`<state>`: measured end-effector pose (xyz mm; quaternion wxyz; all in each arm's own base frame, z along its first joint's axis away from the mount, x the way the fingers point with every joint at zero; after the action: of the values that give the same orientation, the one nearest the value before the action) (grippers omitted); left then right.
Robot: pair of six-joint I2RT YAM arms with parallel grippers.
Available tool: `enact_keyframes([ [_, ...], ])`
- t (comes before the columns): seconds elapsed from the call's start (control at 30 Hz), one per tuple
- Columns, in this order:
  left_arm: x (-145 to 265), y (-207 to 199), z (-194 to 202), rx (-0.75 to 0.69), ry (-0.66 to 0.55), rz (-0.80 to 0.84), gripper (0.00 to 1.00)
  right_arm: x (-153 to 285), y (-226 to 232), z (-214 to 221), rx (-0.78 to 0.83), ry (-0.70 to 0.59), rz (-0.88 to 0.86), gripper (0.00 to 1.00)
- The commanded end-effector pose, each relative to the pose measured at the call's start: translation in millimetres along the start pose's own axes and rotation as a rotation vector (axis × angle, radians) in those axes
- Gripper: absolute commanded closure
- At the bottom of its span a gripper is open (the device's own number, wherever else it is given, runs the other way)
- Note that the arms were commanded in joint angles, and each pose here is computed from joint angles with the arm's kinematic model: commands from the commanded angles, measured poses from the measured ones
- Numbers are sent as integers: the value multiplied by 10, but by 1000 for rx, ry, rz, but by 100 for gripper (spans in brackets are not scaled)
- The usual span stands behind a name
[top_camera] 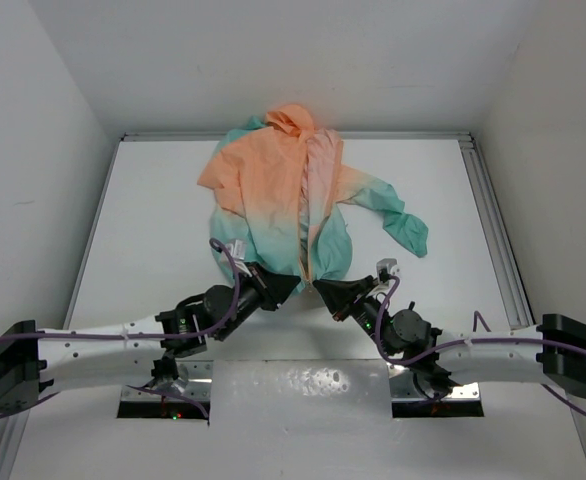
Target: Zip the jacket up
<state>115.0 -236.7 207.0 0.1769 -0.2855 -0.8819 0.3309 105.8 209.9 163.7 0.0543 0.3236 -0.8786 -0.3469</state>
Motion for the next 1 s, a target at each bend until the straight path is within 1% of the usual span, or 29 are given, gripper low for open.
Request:
enact_keyframes([
  [0.0, 9, -28, -116, 34, -61, 17, 100, 18, 11, -31, -14, -25, -9, 100],
  [0.37, 16, -27, -136, 34, -77, 20, 100, 22, -13, -14, -9, -19, 4, 100],
  [0.97, -12, -28, -74, 30, -52, 33, 100, 12, -1, -3, -7, -9, 2, 100],
])
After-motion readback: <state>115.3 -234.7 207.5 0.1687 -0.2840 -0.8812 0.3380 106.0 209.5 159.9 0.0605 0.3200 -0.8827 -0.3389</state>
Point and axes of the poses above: each gripper's point midway between its finger pads, its own x axis back along the fingers, its own y axis along the line the jaws close on, z = x × y, the point moved 8 cm from there along x, back along the fingers, and after that the axes turned 6 degrees about -x, right-handed, at the moved point
